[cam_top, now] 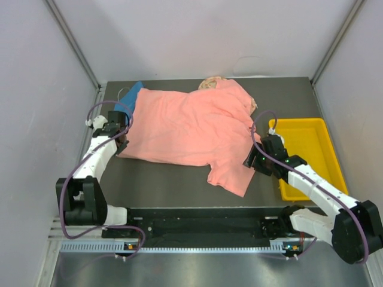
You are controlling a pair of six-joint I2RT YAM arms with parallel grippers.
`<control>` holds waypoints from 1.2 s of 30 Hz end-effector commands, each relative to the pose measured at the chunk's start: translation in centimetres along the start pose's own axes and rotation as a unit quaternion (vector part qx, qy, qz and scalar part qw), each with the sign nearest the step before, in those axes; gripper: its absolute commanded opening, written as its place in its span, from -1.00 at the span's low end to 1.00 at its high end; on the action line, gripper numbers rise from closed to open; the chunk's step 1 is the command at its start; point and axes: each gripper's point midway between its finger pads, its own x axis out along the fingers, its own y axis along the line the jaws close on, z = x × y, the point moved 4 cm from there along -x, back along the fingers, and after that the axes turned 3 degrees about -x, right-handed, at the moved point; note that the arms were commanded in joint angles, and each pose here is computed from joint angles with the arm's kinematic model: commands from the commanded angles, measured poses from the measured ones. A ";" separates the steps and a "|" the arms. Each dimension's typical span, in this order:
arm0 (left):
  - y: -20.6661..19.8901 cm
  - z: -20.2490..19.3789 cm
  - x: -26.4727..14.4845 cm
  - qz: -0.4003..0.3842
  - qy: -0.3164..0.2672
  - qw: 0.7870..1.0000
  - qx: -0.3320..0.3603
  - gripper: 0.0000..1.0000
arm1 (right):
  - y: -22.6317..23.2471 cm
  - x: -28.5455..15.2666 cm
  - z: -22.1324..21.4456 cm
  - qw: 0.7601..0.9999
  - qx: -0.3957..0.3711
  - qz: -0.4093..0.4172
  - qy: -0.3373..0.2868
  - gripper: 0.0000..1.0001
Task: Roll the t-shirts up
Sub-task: Flatten out the T-shirt at the center of the board.
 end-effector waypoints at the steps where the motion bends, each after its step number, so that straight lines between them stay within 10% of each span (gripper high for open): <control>1: 1.8 -0.2 0.2 0.023 -0.016 1.000 0.007 -1.00 | 0.6 -0.2 1.4 1.000 -0.010 -0.006 -0.020 0.26; 36: 1.8 1.1 0.3 -0.019 -0.037 0.999 -0.011 -1.00 | 0.0 4.6 2.7 0.995 0.052 -0.069 -0.055 -0.05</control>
